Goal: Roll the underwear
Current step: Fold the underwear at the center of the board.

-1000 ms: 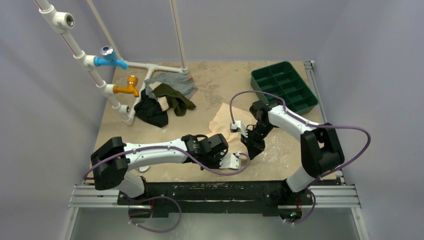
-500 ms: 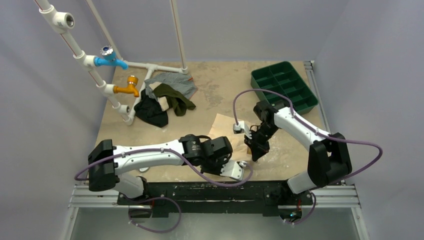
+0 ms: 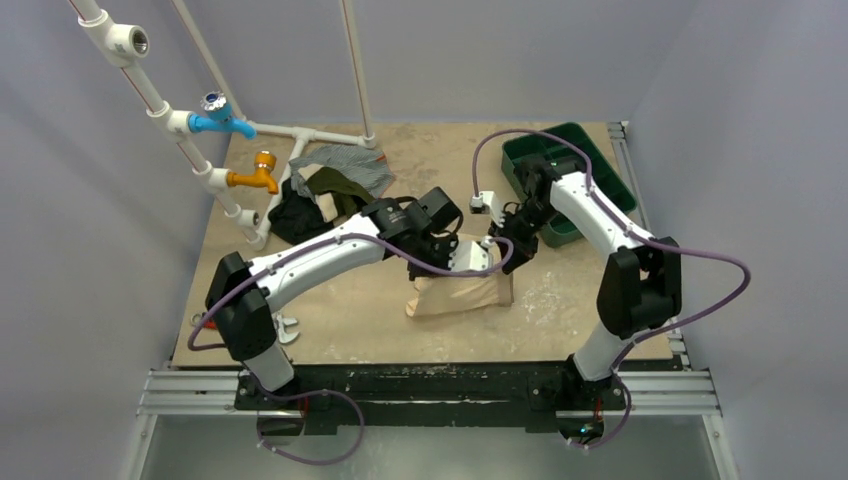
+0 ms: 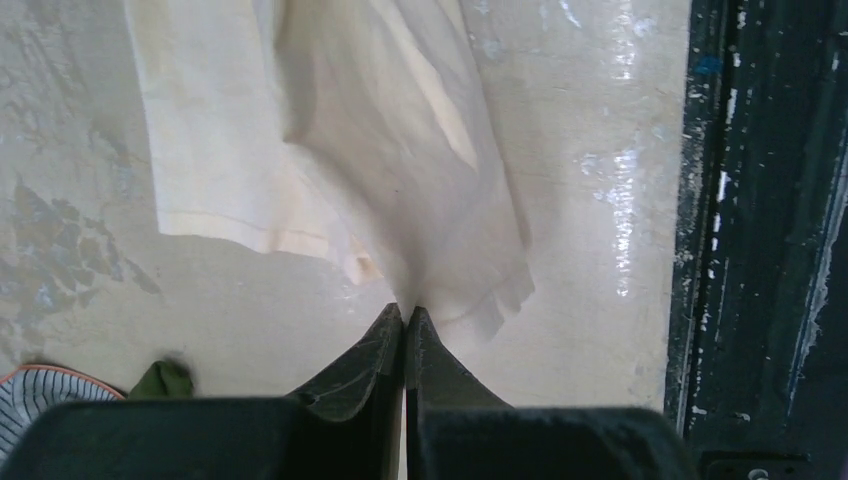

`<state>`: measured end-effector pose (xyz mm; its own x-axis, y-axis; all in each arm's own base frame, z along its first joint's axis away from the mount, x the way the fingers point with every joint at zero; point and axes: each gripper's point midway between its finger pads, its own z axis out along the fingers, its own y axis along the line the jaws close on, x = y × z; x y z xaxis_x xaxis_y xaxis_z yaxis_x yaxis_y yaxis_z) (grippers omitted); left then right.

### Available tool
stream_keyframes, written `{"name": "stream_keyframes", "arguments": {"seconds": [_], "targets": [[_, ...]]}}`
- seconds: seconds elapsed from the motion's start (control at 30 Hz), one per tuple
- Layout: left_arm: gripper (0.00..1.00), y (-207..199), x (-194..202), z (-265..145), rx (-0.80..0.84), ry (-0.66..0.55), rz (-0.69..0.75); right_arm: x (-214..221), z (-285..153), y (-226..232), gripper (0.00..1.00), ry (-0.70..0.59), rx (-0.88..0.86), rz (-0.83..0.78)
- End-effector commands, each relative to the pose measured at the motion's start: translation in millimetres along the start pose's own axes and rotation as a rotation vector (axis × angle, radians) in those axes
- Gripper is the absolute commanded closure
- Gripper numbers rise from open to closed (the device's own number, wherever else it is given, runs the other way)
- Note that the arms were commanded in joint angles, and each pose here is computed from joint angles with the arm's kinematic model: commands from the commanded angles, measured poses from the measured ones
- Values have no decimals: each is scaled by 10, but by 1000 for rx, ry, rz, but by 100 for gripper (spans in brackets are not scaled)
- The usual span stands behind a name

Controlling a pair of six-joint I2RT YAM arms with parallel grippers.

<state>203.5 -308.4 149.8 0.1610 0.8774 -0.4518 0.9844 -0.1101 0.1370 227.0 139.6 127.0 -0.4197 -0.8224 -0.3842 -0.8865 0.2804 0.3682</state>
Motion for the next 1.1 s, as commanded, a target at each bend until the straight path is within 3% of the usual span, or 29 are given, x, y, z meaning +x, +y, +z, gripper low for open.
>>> {"name": "stream_keyframes", "arguments": {"seconds": [0.0, 0.3, 0.63, 1.07], "targets": [[100, 347, -118, -116, 12, -64, -5, -52, -156, -237, 100, 17, 45, 57], [100, 971, -180, -67, -43, -119, -45, -13, -211, -687, 100, 42, 69, 170], [100, 1508, -32, 328, -110, -92, -105, -84, -93, -1118, 100, -5, 46, 252], [100, 1688, 269, 803, -143, -5, -187, -113, 175, -1430, 100, -6, 8, 293]]}}
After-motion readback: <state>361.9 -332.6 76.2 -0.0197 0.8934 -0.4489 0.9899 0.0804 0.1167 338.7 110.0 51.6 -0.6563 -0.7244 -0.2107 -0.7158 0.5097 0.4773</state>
